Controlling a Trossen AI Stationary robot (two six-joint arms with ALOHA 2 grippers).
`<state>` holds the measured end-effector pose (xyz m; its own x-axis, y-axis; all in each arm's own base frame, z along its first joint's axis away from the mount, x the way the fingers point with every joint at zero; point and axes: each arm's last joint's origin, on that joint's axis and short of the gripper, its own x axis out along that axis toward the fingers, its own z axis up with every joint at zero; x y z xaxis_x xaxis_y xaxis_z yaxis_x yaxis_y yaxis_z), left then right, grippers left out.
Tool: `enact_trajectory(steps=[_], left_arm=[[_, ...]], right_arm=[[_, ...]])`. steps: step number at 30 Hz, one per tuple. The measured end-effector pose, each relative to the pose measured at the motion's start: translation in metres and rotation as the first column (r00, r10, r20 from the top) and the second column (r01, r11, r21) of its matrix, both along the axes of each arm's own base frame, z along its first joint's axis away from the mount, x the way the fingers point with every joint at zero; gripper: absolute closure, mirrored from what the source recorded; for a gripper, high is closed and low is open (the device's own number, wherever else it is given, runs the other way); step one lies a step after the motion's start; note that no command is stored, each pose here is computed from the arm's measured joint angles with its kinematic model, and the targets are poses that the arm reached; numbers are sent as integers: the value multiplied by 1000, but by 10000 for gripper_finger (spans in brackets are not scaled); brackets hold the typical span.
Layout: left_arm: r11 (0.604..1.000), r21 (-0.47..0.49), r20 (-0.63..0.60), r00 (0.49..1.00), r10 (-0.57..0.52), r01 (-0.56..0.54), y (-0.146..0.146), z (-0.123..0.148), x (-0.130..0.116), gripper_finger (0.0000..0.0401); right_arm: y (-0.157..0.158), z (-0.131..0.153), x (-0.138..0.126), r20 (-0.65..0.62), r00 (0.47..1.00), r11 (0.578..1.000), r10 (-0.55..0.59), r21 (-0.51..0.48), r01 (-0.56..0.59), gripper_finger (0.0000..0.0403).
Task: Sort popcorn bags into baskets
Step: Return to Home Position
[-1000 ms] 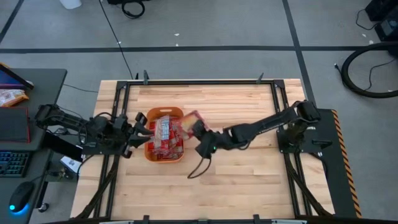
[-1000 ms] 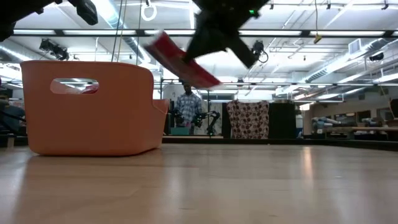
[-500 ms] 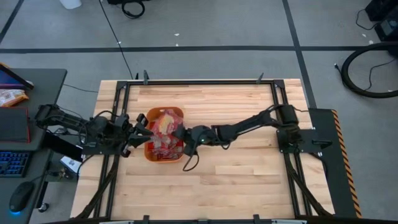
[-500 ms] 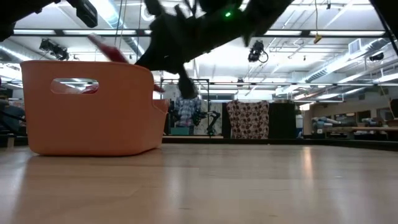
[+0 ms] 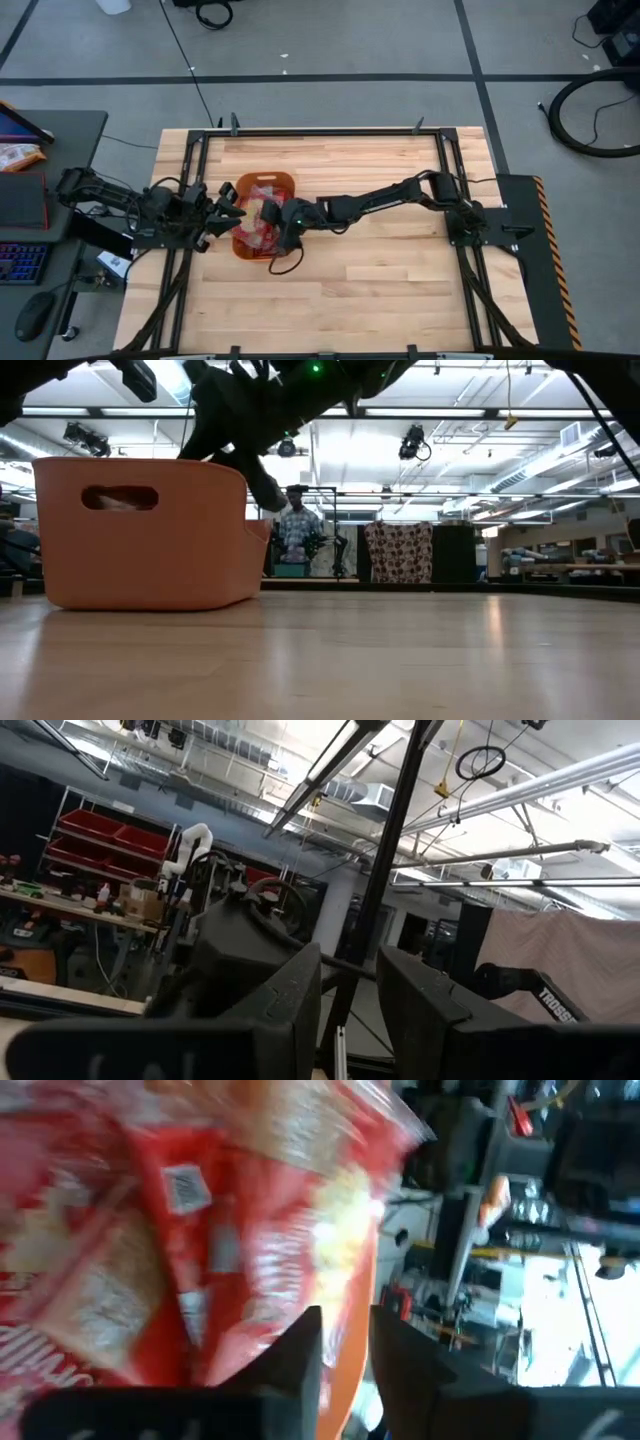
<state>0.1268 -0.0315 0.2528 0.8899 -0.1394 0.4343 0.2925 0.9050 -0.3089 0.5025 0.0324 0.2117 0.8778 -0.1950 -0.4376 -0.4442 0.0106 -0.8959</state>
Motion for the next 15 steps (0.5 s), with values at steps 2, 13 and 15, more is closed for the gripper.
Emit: enact_trajectory(steps=[2,13,15], left_arm=[[1000,-2,6,1000,0,0,0,1,0,296],[1000,0,7,1000,1,-1,0,1,0,296],[1000,0,5,1000,1,-1,0,0,0,296]], right_arm=[[-2,1,0,9,999,999,-35,10,35,296],[-8,21,-18,-2,933,930,-359,85,358,257],[-6,28,-28,-50,916,906,-397,141,400,258]])
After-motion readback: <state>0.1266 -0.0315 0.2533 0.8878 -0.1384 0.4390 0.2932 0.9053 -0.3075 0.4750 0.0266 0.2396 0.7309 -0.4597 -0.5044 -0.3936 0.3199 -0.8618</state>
